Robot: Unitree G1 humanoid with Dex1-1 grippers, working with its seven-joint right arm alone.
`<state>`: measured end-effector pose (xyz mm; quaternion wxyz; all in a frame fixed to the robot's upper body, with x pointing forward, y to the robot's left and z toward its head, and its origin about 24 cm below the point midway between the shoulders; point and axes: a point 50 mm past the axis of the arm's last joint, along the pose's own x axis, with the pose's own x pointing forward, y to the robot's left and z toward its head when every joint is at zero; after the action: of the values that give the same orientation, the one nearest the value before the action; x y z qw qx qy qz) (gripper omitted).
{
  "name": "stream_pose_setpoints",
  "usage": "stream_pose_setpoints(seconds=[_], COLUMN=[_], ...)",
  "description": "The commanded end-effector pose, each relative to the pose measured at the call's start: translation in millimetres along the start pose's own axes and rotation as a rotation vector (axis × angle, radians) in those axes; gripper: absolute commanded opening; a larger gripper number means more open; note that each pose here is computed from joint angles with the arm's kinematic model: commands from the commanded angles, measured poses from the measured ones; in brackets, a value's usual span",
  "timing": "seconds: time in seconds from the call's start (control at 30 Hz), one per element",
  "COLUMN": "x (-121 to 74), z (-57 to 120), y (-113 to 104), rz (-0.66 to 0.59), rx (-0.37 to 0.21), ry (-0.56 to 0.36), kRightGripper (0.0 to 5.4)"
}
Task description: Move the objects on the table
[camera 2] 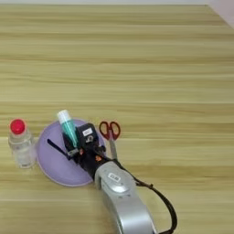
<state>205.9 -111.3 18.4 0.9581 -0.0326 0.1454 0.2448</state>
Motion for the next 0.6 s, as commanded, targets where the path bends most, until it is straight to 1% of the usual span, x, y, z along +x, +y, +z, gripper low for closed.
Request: stream_pose_setpoints(seconds=[0.03,0.17,0.3,0.5,0.6], x=[2.9,3.0,2.8,2.3,1.8], z=[6.3,5.5,-0.7,-7.2,-12.3], y=[-3.8,-3.1,0.0,-0.5,-2.0], rz=[-0.003,0.009,0.05,0.067,0.066], rx=[-0.026,-0.016,0.021,0.033,0.025], ry=[-0.009,0.002,0.05,0.098,0.135], kRightGripper=[1.67,1.67,1.67,1.67,1.67])
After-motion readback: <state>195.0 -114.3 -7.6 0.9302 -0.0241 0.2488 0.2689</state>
